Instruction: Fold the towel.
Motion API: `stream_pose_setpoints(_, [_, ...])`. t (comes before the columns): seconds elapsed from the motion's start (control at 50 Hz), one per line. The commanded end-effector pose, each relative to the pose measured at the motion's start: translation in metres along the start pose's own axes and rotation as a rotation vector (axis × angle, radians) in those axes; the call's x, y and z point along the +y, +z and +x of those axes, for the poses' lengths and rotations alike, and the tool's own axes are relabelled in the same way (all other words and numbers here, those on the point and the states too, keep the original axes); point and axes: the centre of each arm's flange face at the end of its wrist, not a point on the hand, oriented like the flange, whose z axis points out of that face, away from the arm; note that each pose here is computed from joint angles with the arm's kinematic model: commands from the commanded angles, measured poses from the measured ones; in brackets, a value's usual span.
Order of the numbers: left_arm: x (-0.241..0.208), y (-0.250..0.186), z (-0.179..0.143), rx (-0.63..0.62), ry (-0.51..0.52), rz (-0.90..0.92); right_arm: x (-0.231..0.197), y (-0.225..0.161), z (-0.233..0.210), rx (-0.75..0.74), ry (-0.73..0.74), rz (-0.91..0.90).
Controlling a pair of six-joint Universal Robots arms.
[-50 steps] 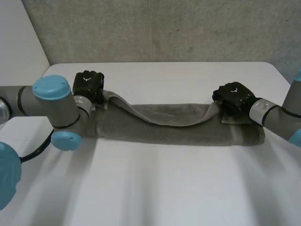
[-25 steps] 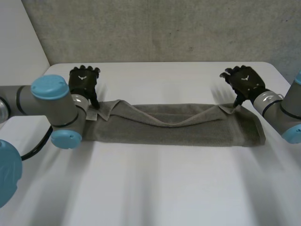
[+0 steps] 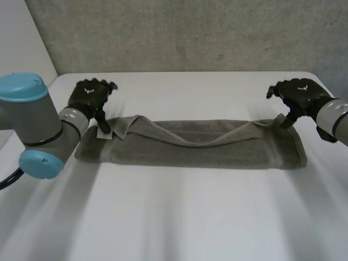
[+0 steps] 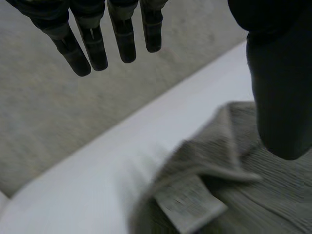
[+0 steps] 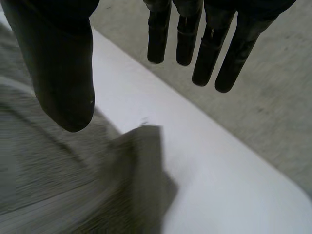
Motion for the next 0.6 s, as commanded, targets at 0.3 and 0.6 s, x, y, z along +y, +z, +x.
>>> stream_pose_setpoints(0.3, [0.042,0.002,0.024,0.206,0.149,-0.18,0.035,-0.005,-0.005,-0.113,0.154,-0.266])
stream_pose_setpoints(0.6, [0.054,0.042,0.018,0.168,0.188,-0.13,0.073,0.052,0.016,0.017,0.107,-0.248])
